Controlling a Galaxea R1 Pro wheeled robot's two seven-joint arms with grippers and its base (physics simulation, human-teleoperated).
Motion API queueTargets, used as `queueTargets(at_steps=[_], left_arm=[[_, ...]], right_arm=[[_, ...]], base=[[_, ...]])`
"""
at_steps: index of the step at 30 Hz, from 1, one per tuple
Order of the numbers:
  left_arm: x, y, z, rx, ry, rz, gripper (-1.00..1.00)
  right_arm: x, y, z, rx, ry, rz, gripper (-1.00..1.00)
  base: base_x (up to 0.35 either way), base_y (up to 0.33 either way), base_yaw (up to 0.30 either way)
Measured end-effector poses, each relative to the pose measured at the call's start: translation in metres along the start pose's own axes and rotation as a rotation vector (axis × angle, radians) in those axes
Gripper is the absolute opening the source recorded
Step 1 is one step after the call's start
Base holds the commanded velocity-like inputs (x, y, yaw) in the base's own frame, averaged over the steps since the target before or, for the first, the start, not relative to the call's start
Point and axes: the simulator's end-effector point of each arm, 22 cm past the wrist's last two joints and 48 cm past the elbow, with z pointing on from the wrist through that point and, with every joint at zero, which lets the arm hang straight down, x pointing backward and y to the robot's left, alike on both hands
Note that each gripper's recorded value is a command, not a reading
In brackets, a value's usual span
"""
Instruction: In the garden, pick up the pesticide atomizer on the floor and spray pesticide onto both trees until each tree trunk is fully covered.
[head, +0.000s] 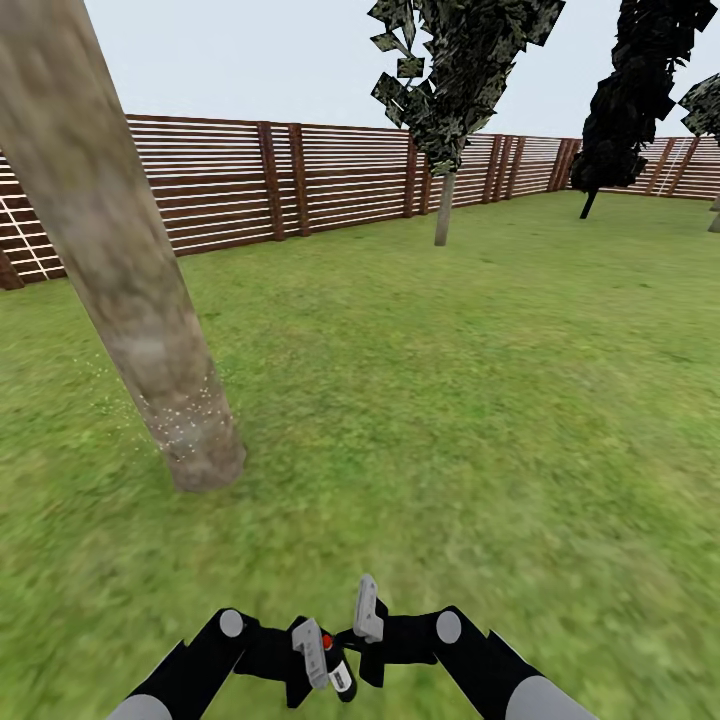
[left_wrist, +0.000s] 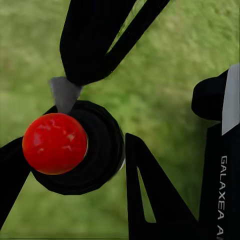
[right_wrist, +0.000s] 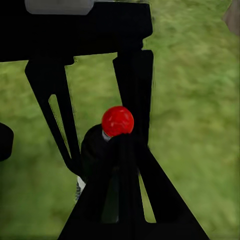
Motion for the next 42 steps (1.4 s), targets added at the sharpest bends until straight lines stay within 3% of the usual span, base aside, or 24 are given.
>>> queueTargets(at_steps=[4,10,11,16,18,19,21,23,24,26,28,31,39,42], left_arm=[[0.022,-0.001,-0.007,0.0,0.036,-0.012,-1.0],[0.086,0.028,-0.058,-0.064,0.138,-0.035,-1.0],[0.099,0.034,-0.07,-0.078,0.162,-0.04,-1.0],[0.145,0.047,-0.11,-0.122,0.237,-0.073,-1.0],[0.16,0.063,-0.119,-0.216,0.245,-0.119,-1.0],[0.174,0.077,-0.127,-0.31,0.245,-0.171,-1.0],[0.213,0.091,-0.141,-0.497,0.229,-0.348,-1.0],[0.233,0.106,-0.158,-0.686,0.141,-0.543,-1.0],[0.239,0.113,-0.169,-0.795,0.061,-0.618,-1.0],[0.254,0.122,-0.199,-1.013,-0.058,-0.724,-1.0],[0.283,0.11,-0.221,-1.161,-0.069,-0.797,-1.0],[0.297,0.101,-0.228,-1.216,-0.052,-0.821,-1.0],[0.301,0.097,-0.227,-1.216,-0.043,-0.828,-1.0],[0.302,0.096,-0.227,-1.216,-0.042,-0.829,-1.0]], right_arm=[[0.0,0.0,0.0,-0.001,0.0,-0.001,-1.0],[0.0,0.0,0.0,-0.001,0.0,-0.001,-1.0],[0.003,0.0,-0.001,0.0,0.004,-0.001,1.0],[0.031,0.001,-0.011,0.01,0.047,0.036,1.0],[0.059,-0.009,-0.022,0.086,0.094,0.075,1.0],[0.083,-0.02,-0.03,0.172,0.134,0.109,1.0],[0.149,-0.046,-0.065,0.472,0.233,0.276,1.0],[0.186,-0.063,-0.106,0.759,0.238,0.429,1.0],[0.195,-0.069,-0.127,0.898,0.206,0.484,1.0],[0.214,-0.077,-0.173,1.137,0.199,0.547,1.0],[0.234,-0.063,-0.2,1.258,0.24,0.579,1.0],[0.234,-0.057,-0.199,1.279,0.243,0.588,1.0],[0.237,-0.051,-0.197,1.27,0.253,0.591,1.0],[0.246,-0.034,-0.196,1.259,0.277,0.606,1.0]], base=[[0.0,0.0,0.0],[0.0,0.0,0.0],[0.0,0.0,0.0],[0.0,0.0,0.0],[0.0,0.0,0.0],[0.0,0.0,0.0],[0.0,0.0,0.0],[0.0,0.0,0.0],[0.0,0.0,0.0],[0.0,0.0,0.0],[0.0,0.0,0.0],[0.0,0.0,0.0],[0.0,0.0,0.0],[0.0,0.0,0.0]])
